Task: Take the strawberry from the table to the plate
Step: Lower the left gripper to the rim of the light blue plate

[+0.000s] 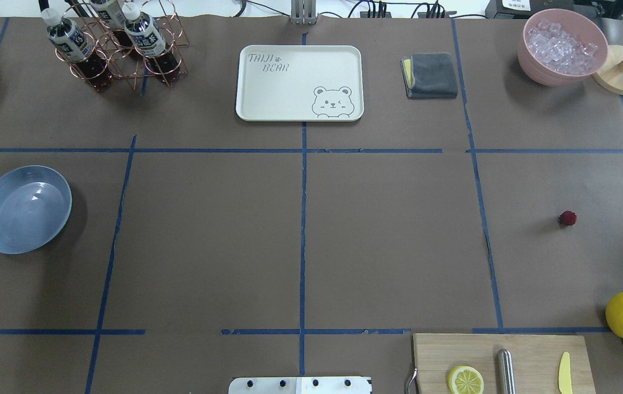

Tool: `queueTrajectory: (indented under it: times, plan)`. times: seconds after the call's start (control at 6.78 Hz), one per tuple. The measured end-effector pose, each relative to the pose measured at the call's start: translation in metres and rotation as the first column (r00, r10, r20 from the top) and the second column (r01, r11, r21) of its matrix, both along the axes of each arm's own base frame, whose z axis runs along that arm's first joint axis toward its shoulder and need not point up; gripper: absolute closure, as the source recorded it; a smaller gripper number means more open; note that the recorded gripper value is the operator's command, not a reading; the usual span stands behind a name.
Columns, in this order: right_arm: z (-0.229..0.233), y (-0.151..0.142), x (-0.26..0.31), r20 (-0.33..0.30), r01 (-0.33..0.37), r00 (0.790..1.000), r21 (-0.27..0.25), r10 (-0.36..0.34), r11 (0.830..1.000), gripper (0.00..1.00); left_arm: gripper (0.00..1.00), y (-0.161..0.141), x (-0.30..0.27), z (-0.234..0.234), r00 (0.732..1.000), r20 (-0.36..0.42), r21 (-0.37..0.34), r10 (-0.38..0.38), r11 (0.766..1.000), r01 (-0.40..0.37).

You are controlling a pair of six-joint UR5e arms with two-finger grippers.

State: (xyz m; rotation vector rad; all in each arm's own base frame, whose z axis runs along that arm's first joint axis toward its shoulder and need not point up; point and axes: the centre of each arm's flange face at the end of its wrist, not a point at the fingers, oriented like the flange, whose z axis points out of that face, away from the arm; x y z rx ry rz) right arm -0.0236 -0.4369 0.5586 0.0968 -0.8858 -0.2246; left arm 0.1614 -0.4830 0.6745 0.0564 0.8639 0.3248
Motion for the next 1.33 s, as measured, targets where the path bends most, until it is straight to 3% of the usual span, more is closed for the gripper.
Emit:
queueTrajectory:
  times: [0.15, 0.3, 0.44, 0.59, 1.03, 1.33]
  plan:
    - [0.0, 0.0, 0.0, 0.001, 0.004, 1.0, 0.007, -0.004, 1.0, 0.0, 0.14, 0.002, 0.006, 0.003, 1.0, -0.002, 0.002, 0.012, 1.0, -0.012]
    - [-0.001, 0.0, -0.001, 0.001, 0.007, 1.0, 0.012, -0.007, 1.0, 0.0, 0.48, 0.003, 0.01, 0.006, 1.0, -0.003, -0.001, 0.02, 1.0, -0.02]
    - [-0.002, -0.001, -0.002, 0.002, 0.009, 1.0, 0.014, -0.009, 1.0, 0.0, 0.91, 0.003, 0.012, 0.006, 1.0, -0.003, -0.001, 0.024, 1.0, -0.024]
    - [-0.002, -0.001, -0.002, 0.002, 0.011, 1.0, 0.015, -0.011, 1.0, 0.0, 1.0, 0.002, 0.014, 0.004, 1.0, -0.005, 0.002, 0.026, 1.0, -0.026]
    - [-0.003, -0.001, -0.003, 0.002, 0.012, 1.0, 0.016, -0.012, 1.0, 0.0, 1.0, -0.004, 0.018, -0.011, 1.0, -0.021, -0.008, 0.003, 1.0, -0.003]
    - [-0.004, -0.001, -0.003, 0.003, 0.013, 1.0, 0.018, -0.013, 1.0, 0.0, 1.0, -0.009, 0.026, -0.07, 0.991, -0.121, -0.081, -0.06, 0.995, 0.05]
